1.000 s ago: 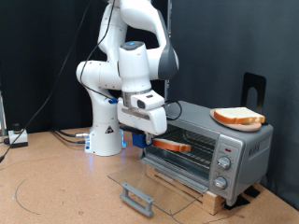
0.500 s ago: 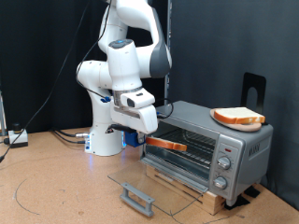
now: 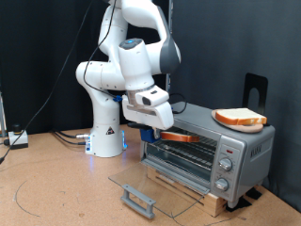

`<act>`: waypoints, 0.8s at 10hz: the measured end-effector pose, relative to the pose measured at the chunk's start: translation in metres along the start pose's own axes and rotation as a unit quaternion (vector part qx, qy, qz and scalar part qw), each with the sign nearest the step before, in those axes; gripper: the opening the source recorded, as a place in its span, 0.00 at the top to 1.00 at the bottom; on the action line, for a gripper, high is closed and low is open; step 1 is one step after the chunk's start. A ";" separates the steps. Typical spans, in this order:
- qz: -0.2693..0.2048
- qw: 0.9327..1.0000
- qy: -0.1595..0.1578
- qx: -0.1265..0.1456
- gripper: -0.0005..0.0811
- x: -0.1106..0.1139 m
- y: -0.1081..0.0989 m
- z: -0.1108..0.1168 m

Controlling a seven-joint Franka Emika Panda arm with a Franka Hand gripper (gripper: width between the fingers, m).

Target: Make a piece of toast with the oven

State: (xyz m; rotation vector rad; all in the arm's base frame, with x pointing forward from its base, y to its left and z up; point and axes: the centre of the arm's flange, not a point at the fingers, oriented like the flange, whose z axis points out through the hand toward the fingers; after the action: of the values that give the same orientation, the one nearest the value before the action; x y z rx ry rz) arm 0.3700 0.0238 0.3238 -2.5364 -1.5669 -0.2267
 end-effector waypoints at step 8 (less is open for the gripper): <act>0.034 0.997 -0.049 -0.039 0.51 -0.030 0.005 0.010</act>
State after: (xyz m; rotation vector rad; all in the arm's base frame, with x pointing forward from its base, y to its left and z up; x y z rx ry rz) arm 0.3617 -0.0029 0.3072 -2.6931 -1.5320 -0.1591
